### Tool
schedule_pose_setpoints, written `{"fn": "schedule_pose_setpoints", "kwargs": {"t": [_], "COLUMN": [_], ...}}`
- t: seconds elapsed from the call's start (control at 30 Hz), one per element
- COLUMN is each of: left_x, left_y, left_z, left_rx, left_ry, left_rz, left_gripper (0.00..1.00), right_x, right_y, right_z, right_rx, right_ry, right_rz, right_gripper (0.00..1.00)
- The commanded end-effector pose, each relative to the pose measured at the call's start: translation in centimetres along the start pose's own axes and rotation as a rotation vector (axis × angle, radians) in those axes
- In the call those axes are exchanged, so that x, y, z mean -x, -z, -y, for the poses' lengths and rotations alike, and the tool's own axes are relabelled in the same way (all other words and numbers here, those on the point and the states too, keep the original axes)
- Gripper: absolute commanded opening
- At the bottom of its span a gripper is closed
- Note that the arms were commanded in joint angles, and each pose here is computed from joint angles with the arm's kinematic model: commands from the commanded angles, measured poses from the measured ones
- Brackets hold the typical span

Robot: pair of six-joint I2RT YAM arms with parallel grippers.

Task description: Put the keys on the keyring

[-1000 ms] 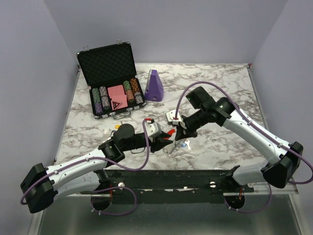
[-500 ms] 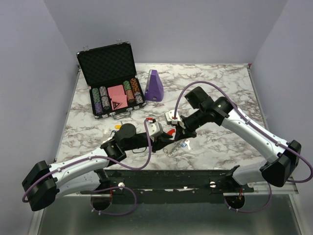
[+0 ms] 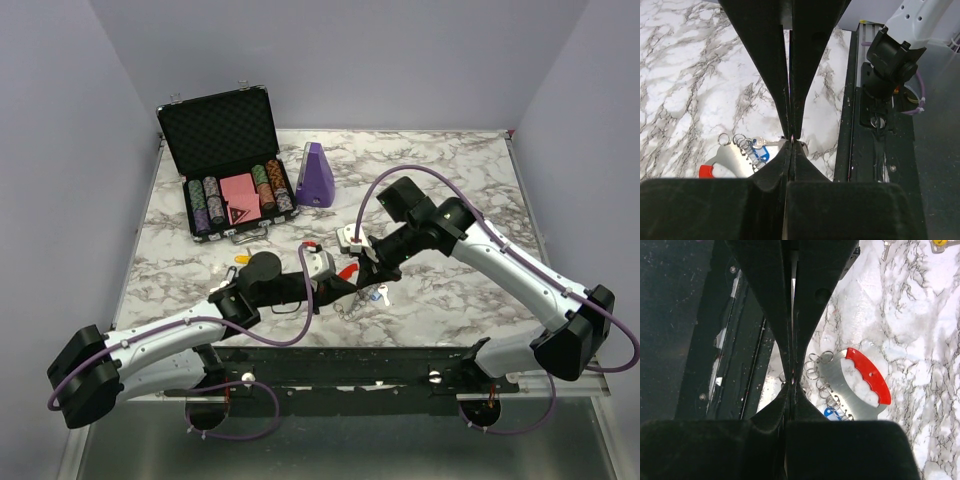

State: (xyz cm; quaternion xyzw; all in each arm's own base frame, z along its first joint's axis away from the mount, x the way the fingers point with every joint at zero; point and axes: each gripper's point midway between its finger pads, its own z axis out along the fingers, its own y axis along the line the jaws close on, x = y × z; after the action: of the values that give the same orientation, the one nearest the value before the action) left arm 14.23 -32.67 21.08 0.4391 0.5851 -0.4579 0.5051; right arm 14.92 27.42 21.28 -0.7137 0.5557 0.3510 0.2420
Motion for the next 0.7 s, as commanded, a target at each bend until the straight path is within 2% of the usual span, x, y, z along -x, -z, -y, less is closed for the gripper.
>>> {"fn": "schedule_pose_setpoints", "kwargs": {"t": [0.0,0.17,0.2,0.3,0.37,0.47,0.53,0.67], "left_x": [1.2,2.2,2.2,2.4,2.8,3.5,4.1,4.5], "left_y": [-0.2,0.6,0.8,1.4,2.1,3.2,3.8,3.7], "left_z": [0.4,0.1,-0.1,-0.3,-0.3,0.2,0.5,0.9], "left_rx": [-0.019,0.021,0.034,0.067,0.083,0.08,0.073,0.04], "left_ry": [-0.012,-0.032,-0.029,-0.015,0.0,0.017,0.034,0.05], "left_rz": [0.034,0.098,0.107,0.151,0.208,0.327,0.403,0.441], "left_gripper": [0.0,0.0,0.0,0.0,0.0,0.0,0.0,0.0], "right_x": [1.1,1.1,1.2,1.8,2.5,3.6,3.8,3.7], "right_y": [0.0,0.0,0.0,0.8,2.1,4.0,4.3,3.5], "right_z": [-0.5,-0.5,-0.4,0.5,1.0,0.7,0.3,-0.2], "right_rx": [0.025,0.02,0.013,-0.018,-0.012,0.028,0.038,0.084], "right_ry": [-0.008,-0.02,-0.042,-0.117,-0.155,-0.184,-0.171,-0.184], "right_rz": [0.03,0.035,0.04,0.088,0.165,0.305,0.346,0.392], "right_gripper": [0.04,0.06,0.11,0.37,0.43,0.44,0.44,0.43]}}
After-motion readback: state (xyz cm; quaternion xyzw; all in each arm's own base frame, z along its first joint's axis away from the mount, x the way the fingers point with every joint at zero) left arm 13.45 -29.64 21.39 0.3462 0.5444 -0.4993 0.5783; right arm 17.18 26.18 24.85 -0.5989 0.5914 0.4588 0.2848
